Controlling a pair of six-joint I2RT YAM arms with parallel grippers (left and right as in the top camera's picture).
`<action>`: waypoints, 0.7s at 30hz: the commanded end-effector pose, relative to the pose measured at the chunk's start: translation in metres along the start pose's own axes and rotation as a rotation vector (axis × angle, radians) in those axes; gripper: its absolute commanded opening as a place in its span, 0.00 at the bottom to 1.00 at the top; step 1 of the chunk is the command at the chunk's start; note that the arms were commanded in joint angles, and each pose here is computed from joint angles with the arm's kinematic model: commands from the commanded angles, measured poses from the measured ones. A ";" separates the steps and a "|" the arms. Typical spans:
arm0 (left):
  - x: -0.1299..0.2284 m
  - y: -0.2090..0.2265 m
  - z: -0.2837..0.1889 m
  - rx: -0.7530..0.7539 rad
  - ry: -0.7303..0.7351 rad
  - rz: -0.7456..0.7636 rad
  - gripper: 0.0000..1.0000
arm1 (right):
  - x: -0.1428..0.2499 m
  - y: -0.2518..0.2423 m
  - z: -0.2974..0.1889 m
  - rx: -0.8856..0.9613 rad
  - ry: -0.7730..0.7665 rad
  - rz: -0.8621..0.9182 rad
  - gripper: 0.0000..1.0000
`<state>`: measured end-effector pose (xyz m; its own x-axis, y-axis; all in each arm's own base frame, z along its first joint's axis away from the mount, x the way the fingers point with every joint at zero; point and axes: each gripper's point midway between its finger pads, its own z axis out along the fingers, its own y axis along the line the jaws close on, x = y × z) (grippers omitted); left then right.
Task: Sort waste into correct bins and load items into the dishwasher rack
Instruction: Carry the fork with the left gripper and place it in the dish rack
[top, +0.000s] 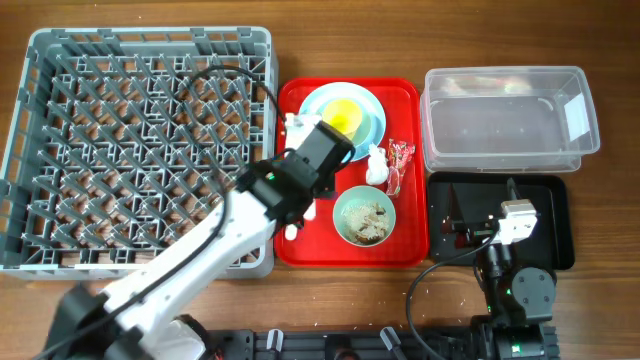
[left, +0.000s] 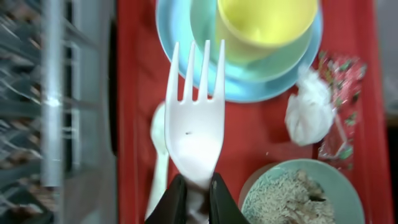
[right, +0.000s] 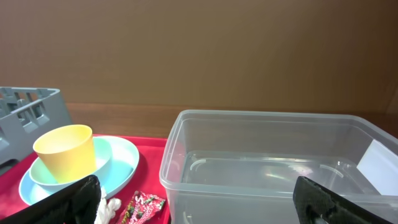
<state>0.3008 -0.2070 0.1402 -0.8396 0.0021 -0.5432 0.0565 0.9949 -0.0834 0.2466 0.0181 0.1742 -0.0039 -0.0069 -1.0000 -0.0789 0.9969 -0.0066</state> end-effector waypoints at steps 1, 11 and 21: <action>-0.041 0.039 -0.038 -0.141 -0.207 0.055 0.04 | -0.002 0.000 0.000 -0.001 -0.010 -0.017 1.00; -0.066 0.134 -0.022 -0.336 -0.176 -0.081 0.04 | -0.002 0.000 0.000 -0.001 -0.010 -0.017 1.00; -0.051 0.115 0.019 -0.155 -0.027 -0.067 0.04 | -0.002 0.000 0.000 -0.001 -0.010 -0.017 1.00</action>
<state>0.3586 -0.0844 0.1643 -0.7775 -0.1155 -0.6181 -0.1511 0.9885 0.0053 0.2466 0.0181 0.1742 -0.0039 -0.0069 -1.0000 -0.0789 0.9969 -0.0066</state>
